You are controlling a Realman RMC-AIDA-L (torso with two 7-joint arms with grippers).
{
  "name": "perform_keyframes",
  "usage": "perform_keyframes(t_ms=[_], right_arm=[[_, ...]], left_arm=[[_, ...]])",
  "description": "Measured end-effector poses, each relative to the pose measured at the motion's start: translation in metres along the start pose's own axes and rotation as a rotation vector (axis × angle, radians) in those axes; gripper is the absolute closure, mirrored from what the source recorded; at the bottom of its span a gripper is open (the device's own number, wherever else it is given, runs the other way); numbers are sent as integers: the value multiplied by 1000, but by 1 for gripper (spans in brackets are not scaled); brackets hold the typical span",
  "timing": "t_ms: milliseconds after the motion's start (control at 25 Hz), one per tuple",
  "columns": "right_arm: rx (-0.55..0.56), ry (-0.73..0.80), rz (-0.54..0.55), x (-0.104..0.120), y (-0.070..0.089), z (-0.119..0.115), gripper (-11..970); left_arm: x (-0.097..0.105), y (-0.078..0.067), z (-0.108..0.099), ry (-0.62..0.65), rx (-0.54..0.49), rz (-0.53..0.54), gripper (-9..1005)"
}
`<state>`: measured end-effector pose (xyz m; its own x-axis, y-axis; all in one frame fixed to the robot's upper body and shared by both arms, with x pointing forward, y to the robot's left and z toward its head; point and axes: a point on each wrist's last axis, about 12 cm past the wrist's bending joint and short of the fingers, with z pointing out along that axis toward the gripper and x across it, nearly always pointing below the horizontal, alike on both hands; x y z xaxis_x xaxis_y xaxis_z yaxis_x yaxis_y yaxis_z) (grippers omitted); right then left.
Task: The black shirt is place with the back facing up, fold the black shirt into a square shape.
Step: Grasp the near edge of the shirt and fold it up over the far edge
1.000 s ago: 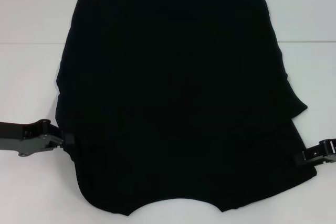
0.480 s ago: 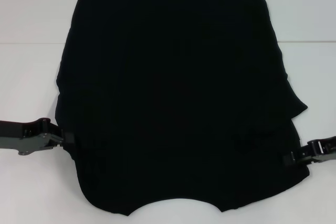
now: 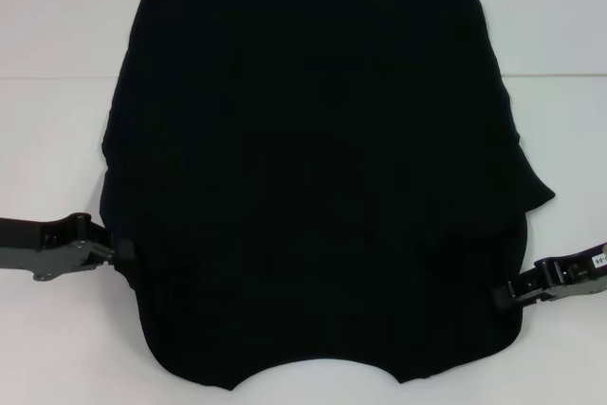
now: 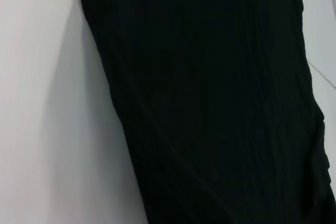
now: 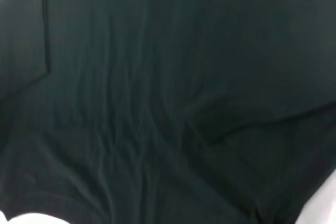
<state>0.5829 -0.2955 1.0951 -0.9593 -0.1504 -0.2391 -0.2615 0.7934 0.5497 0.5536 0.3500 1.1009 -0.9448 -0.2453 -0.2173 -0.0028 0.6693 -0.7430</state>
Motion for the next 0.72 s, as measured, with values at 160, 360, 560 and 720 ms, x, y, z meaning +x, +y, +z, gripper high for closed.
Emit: perform_keyframes(t_ms=[160, 360, 560, 720], right_arm=[[3, -4, 13, 2, -3, -3, 469], [14, -20, 27, 1, -7, -8, 659], [18, -25, 33, 0, -8, -9, 833], [14, -21, 34, 1, -8, -10, 894]], left_arm=[[0, 0, 0, 2, 2, 0, 953], [0, -1, 0, 3, 3, 1, 953], [0, 0, 1, 2, 2, 0, 953], [2, -1, 1, 12, 9, 3, 953]])
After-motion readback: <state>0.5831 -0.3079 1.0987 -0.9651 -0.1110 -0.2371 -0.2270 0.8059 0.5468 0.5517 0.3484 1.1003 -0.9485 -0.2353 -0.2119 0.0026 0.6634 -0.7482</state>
